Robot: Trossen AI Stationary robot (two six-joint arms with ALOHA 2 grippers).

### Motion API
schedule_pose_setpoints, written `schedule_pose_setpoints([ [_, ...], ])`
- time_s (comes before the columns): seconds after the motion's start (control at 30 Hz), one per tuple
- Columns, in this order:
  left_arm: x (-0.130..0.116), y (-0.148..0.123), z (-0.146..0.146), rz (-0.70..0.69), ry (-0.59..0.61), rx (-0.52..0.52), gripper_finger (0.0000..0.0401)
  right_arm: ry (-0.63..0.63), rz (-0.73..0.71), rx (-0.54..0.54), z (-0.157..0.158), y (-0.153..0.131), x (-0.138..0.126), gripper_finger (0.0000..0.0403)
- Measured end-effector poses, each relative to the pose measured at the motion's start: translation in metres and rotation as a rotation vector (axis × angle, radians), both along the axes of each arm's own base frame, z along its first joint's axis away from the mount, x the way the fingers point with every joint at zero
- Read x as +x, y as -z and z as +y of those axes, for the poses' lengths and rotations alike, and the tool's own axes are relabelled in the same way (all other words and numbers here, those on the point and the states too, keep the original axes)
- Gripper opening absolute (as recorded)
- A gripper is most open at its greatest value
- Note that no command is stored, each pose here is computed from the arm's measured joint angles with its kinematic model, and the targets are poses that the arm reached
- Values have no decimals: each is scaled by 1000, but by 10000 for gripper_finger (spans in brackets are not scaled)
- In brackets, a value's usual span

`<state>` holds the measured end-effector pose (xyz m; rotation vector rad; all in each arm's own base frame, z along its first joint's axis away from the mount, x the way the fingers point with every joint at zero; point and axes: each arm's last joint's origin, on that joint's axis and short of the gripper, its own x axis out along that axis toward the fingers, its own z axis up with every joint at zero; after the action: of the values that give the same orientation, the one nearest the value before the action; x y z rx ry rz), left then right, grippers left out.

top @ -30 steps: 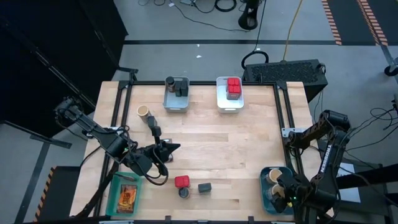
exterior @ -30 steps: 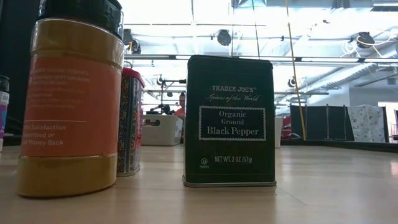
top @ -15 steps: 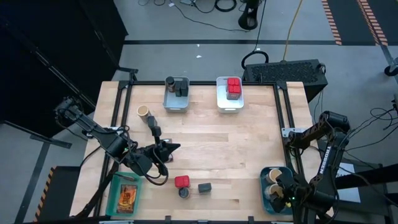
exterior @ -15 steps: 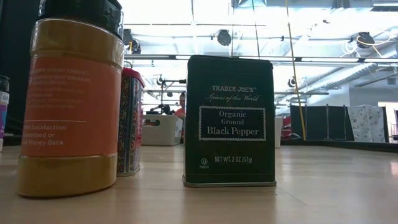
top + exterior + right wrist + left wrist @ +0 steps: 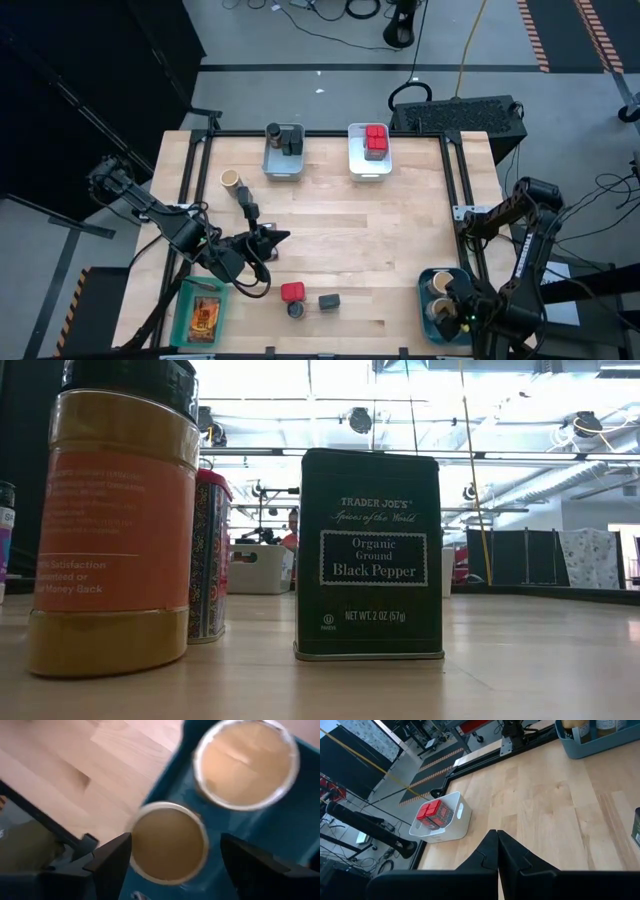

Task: Sort spices by type
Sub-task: Put the black spice can into the gray bin

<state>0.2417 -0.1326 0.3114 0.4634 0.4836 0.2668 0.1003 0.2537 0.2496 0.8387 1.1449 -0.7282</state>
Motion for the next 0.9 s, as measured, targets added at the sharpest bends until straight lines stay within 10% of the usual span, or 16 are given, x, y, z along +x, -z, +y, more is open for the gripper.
schedule_pose_setpoints([
  [0.57, 0, 0, 0, 9, 10, 22, 0, 70, -22, 78, -15, -48, 1, 286],
  [0.9, -5, 8, 2, 130, 63, 98, 0, -27, -347, -365, -58, -64, 57, 286],
])
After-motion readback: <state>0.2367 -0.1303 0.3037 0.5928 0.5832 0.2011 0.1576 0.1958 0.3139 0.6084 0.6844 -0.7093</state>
